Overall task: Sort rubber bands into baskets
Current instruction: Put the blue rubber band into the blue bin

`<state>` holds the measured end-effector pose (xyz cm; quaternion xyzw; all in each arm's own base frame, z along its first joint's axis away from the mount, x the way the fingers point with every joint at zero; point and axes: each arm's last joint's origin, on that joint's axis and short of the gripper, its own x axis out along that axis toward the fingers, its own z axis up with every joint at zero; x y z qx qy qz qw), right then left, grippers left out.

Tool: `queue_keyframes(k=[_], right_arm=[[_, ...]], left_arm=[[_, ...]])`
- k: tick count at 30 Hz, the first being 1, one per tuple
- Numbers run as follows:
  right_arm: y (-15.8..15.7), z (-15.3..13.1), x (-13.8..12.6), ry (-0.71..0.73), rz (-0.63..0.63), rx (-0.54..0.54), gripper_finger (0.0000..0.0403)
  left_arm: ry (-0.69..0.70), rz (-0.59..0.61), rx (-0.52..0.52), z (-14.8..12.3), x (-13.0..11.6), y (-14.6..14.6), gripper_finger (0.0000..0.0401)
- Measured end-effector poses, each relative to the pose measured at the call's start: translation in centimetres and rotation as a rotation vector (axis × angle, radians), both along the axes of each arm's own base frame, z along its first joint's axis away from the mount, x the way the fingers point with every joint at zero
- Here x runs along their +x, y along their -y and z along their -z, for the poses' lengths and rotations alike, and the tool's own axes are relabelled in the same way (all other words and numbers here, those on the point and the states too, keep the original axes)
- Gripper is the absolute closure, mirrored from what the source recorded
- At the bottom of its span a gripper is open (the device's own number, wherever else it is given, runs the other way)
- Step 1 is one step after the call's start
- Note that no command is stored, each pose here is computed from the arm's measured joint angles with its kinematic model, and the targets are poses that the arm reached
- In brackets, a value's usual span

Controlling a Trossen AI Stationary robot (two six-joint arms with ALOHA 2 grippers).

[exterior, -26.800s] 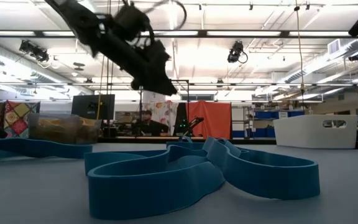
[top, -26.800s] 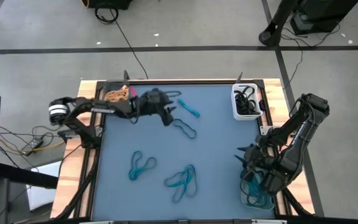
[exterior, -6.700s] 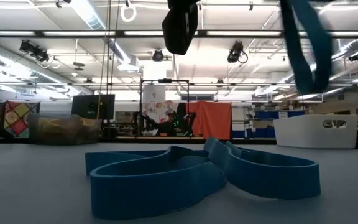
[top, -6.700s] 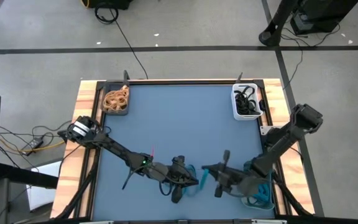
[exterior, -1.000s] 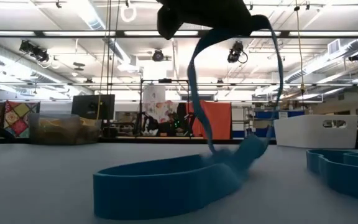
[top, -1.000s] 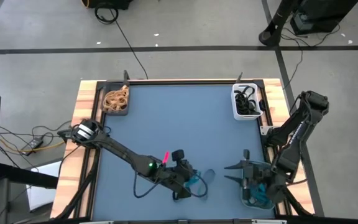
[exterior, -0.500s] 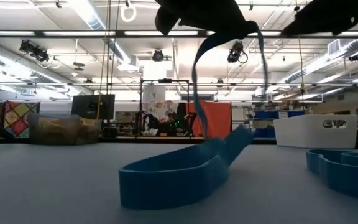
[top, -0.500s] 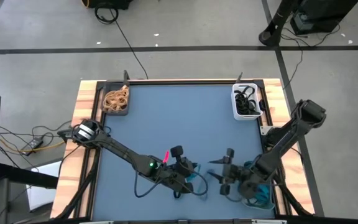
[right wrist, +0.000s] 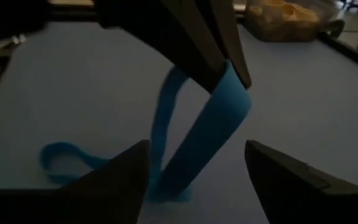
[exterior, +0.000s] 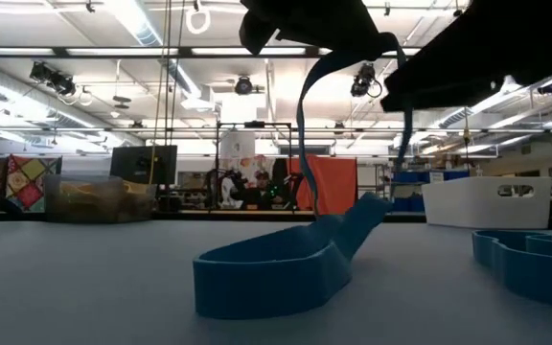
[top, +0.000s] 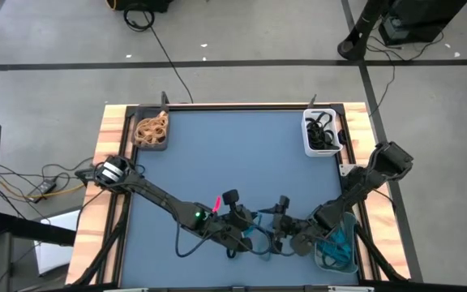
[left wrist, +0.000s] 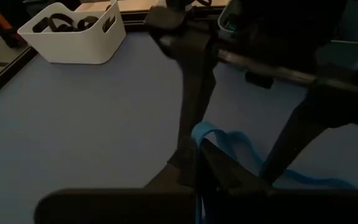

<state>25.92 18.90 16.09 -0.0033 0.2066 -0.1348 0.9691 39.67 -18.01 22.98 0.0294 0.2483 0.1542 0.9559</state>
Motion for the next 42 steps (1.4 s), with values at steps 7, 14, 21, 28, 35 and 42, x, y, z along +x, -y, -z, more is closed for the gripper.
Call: queue_keyframes(k=[7,14,21,28,35,42], right_arm=[[0.3,0.3,0.3,-0.007,0.008,-0.002,0.0239],[0.0,-0.9,-0.7,-0.014,-0.025,-0.035,0.0383],[0.6,-4.9,-4.2,0.014,0.011,-0.098,0.0395],[2.5,-10.6,-7.9,0.132,-0.024,-0.029,0.0395],[5.5,-15.0,-11.9,0.193,-0.184,0.144,0.0396],[8.9,-15.5,-15.5,0.035,-0.336,0.441,0.0395]], left_arm=[[-0.004,0.010,-0.006,0.0,0.0,0.1,0.0393],[-0.017,0.032,-0.024,0.1,-0.1,0.2,0.0373],[-0.027,0.060,-0.035,0.1,-0.2,0.4,0.0318],[-0.027,0.059,-0.035,0.1,-0.2,0.4,0.0267],[-0.042,0.104,-0.067,0.2,-0.2,0.7,0.0265],[-0.056,0.142,-0.092,0.2,-0.2,0.8,0.0265]])
